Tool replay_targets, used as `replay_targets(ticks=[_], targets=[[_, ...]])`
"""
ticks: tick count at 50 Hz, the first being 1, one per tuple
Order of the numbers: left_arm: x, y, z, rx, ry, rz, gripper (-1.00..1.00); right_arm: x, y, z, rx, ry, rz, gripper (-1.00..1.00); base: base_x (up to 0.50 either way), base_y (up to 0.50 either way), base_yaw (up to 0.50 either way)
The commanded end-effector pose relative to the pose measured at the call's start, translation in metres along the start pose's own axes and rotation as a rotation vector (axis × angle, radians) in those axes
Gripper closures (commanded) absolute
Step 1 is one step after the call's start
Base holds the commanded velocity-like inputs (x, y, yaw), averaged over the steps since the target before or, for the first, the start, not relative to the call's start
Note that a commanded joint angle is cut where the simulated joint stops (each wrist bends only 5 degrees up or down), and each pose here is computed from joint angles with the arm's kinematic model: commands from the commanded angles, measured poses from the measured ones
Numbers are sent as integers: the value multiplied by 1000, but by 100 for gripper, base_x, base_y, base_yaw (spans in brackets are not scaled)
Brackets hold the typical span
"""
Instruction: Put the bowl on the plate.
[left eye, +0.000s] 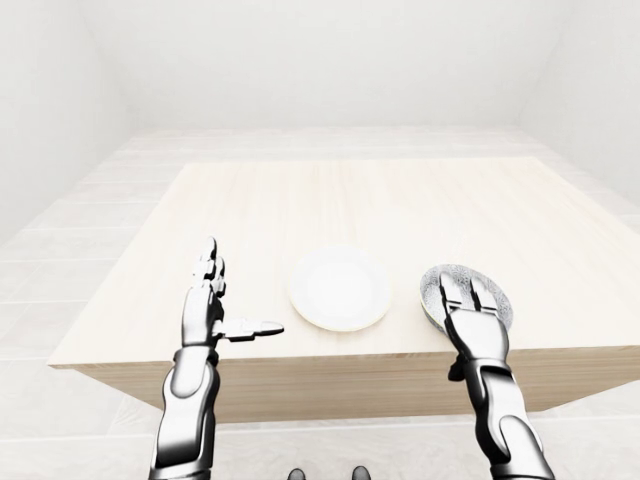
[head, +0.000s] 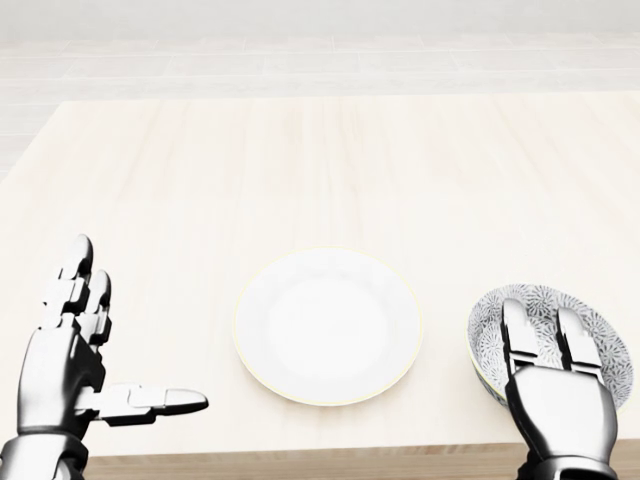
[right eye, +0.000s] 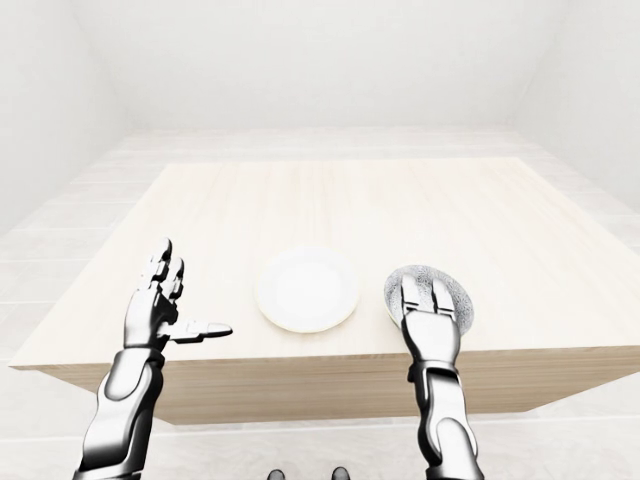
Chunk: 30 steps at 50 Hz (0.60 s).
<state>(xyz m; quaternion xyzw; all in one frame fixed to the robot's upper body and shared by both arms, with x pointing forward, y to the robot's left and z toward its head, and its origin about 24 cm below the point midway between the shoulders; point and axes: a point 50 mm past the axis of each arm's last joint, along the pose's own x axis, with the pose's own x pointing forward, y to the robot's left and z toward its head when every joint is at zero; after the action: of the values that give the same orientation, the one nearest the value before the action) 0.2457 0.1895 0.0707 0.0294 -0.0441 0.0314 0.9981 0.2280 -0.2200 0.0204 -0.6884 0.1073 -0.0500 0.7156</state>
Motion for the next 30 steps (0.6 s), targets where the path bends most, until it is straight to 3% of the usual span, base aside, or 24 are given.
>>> replay_targets(ticks=[1,26,30], targets=[[-1,0,1,1,-2,-1,-100,-1,0,0,-2,-2,2,-100,0,0,0],[-1,0,0,0,-1,0,-100,-2,0,-2,-6,3,4,-100,0,0,0],[-1,0,-1,1,-1,0,-100,-3,0,-2,-8,3,7,-76,0,0,0]])
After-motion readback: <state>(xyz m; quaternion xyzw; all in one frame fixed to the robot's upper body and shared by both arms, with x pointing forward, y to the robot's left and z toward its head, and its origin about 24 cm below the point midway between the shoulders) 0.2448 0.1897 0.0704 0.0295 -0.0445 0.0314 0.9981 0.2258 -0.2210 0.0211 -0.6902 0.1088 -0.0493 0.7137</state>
